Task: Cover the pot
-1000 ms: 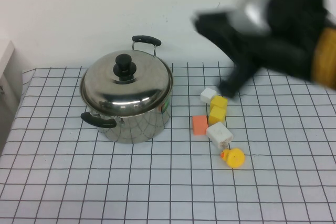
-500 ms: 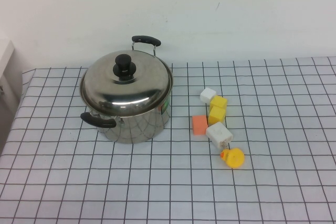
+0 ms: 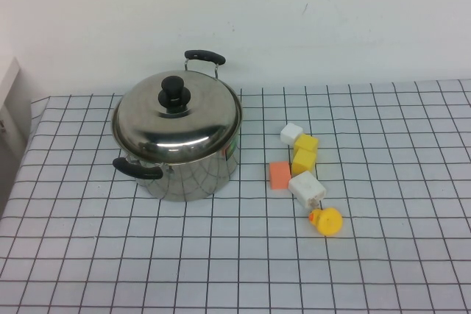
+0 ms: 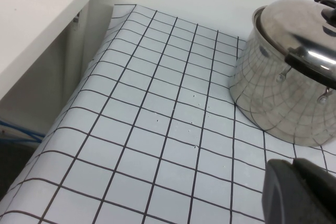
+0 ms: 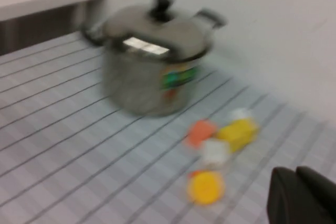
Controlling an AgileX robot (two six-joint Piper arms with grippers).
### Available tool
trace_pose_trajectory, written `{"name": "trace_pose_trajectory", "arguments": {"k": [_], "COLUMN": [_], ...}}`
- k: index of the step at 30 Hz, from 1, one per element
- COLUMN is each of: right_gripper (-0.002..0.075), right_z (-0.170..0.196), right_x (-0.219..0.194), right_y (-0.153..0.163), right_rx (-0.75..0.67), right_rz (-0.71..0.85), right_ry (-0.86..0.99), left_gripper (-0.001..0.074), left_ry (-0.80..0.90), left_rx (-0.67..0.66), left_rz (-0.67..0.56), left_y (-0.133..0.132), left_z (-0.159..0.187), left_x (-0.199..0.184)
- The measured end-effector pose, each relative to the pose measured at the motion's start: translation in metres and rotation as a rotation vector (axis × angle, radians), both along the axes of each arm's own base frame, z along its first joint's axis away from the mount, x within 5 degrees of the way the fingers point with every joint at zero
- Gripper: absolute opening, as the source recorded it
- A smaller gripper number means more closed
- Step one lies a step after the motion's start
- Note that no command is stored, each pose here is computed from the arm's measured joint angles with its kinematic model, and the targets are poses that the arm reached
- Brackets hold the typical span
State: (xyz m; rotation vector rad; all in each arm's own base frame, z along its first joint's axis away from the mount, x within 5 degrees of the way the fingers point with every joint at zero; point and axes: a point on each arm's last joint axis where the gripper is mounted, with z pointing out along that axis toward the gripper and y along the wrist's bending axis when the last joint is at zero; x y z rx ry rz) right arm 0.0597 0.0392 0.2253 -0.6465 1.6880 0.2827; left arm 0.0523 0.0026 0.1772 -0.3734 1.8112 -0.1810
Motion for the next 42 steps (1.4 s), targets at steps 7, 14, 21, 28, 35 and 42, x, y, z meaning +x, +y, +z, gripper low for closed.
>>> {"name": "trace_pose_trajectory", "arguments": {"k": [7, 14, 21, 28, 35, 42], "right_gripper": [-0.0002, -0.0002, -0.0002, -0.0002, -0.0002, -0.0002], "right_z": [-0.019, -0.036, -0.052, -0.055, -0.055, -0.054], "right_x": [0.002, -0.006, -0.007, -0.009, -0.009, -0.009], "right_y": [-0.020, -0.035, -0.045, -0.048, -0.048, -0.048], "right_rx": [0.055, 0.066, 0.042, 0.015, 0.017, 0.016], "right_rz": [-0.279, -0.493, -0.673, -0.730, -0.732, -0.732], "right_ry": [-0.074, 0.062, 0.060, 0.102, 0.108, 0.109], "left_gripper": [-0.0003, -0.0003, -0.0002, -0.0003, -0.0003, -0.0003], "left_ry": [0.000, 0.000, 0.000, 0.000, 0.000, 0.000], "left_rx": [0.000, 0.000, 0.000, 0.000, 0.005, 0.005], "left_rz": [0.000, 0.000, 0.000, 0.000, -0.001, -0.001], "left_y": [0.000, 0.000, 0.000, 0.000, 0.000, 0.000], "left_z": [0.000, 0.000, 0.000, 0.000, 0.000, 0.000], "left_x": [0.000, 0.000, 0.000, 0.000, 0.000, 0.000]}}
